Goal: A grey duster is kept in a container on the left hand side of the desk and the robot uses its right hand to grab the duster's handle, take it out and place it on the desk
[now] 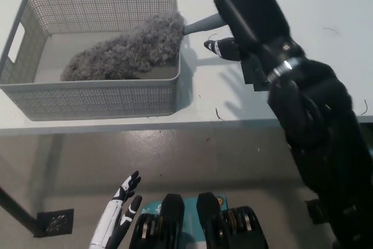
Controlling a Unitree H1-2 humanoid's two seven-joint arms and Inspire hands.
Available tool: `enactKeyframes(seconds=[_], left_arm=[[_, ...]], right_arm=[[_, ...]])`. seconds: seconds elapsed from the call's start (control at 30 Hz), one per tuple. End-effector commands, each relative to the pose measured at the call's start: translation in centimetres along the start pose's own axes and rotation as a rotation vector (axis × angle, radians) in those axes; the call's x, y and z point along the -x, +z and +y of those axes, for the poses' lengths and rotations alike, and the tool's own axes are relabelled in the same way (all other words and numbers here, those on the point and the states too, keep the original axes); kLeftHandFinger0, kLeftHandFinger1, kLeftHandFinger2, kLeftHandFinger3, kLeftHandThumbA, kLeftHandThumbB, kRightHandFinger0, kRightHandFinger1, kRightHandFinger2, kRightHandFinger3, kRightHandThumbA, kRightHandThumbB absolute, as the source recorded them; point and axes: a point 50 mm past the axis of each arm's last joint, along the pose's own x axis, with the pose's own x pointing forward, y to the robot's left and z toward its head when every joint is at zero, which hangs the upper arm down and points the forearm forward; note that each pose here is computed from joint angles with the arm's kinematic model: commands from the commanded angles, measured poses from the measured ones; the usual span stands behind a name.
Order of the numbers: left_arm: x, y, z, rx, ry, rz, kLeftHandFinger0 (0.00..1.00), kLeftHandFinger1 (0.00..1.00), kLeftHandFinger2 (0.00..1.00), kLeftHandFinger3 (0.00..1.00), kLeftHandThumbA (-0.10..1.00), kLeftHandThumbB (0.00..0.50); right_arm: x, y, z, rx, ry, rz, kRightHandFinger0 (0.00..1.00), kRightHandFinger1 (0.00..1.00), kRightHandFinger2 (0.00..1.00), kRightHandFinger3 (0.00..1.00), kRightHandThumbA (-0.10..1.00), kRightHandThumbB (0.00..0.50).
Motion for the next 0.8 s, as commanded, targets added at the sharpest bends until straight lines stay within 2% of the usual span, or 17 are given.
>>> enactKeyframes(seconds=[0.0, 0.43, 0.77], left_arm=[[-0.6, 1.6, 0.8, -0.047, 0.007, -0.137, 1.00, 1.00, 1.00, 1.00, 1.00, 0.114], [-0.5, 1.6, 0.9, -0.061, -0.002, -0.142, 1.00, 1.00, 1.00, 1.00, 1.00, 0.096], [-0.6, 1.5, 1.0, -0.057, -0.014, -0.142, 1.00, 1.00, 1.00, 1.00, 1.00, 0.102]], right_arm=[[-3.3, -0.8, -2.1, 0.189, 0.033, 0.167, 1.00, 1.00, 1.00, 1.00, 1.00, 0.500], [-5.8, 0.9, -0.5, 0.168, 0.056, 0.190, 1.00, 1.00, 1.00, 1.00, 1.00, 0.500], [-7.2, 2.2, 0.6, 0.160, 0.050, 0.187, 1.00, 1.00, 1.00, 1.00, 1.00, 0.500]])
